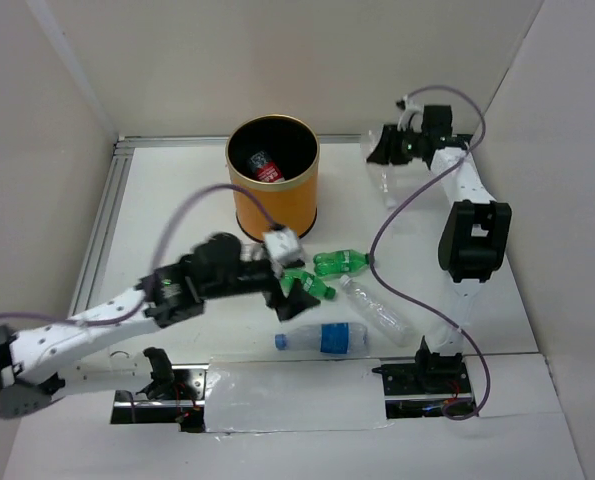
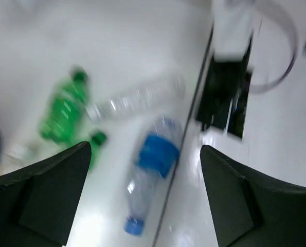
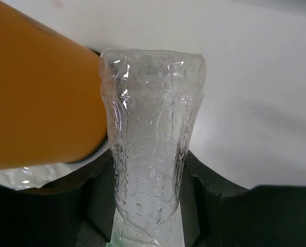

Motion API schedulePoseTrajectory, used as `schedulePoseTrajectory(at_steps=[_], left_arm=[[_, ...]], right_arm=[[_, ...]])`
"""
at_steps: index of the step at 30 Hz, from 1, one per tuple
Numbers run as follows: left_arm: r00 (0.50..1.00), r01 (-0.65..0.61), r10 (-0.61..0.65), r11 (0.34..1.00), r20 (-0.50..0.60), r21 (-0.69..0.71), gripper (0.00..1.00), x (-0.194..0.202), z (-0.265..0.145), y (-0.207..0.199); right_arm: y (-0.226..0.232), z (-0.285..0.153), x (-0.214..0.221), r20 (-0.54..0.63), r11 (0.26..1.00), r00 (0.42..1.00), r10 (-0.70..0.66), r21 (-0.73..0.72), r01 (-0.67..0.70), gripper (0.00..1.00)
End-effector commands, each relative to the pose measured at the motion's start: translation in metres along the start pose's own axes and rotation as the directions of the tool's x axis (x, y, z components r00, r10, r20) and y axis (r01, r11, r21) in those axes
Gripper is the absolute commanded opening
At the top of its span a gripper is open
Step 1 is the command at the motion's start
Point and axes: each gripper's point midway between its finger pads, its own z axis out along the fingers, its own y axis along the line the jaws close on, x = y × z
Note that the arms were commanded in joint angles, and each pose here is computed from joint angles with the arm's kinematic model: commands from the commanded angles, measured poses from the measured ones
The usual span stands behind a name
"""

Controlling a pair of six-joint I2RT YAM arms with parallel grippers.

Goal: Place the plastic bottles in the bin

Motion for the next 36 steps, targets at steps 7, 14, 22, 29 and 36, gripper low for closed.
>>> schedulePoseTrajectory(at_steps=[7, 14, 22, 29, 36], left_arm=[[0.912, -0.093, 0.117, 0.993, -0.393, 0.079, 1.0, 0.156, 0.057, -0.042], [0.861, -0.181, 0.199, 0.98, -0.467, 0.083, 1.0, 0.192, 0.073, -0.032], [0.81, -0.2, 0.21, 0.977, -0.547, 0.079, 1.0, 0.24, 0.082, -0.028], [0.769, -0.226, 0.251, 0.967, -0.588, 0.117, 0.98, 0.272, 0.096, -0.031], [0.723, -0.238, 0.251, 0.965, -0.644, 0.108, 0.54, 0.296, 0.12, -0.026]], right_arm=[[0.266, -0.145, -0.199, 0.654, 0.672, 0.661, -0.367, -0.305, 0.675, 0.0], [0.359, -0.081, -0.175, 0.712, 0.528, 0.617, -0.335, -0.4, 0.749, 0.01], [0.359, -0.01, -0.162, 0.63, 0.602, 0.731, -0.261, -0.485, 0.634, 0.82], [0.302, -0.077, -0.186, 0.617, 0.659, 0.737, -0.275, -0.437, 0.612, 0.99], [0.188, -0.131, -0.112, 0.455, 0.755, 0.83, -0.322, -0.405, 0.515, 0.99]])
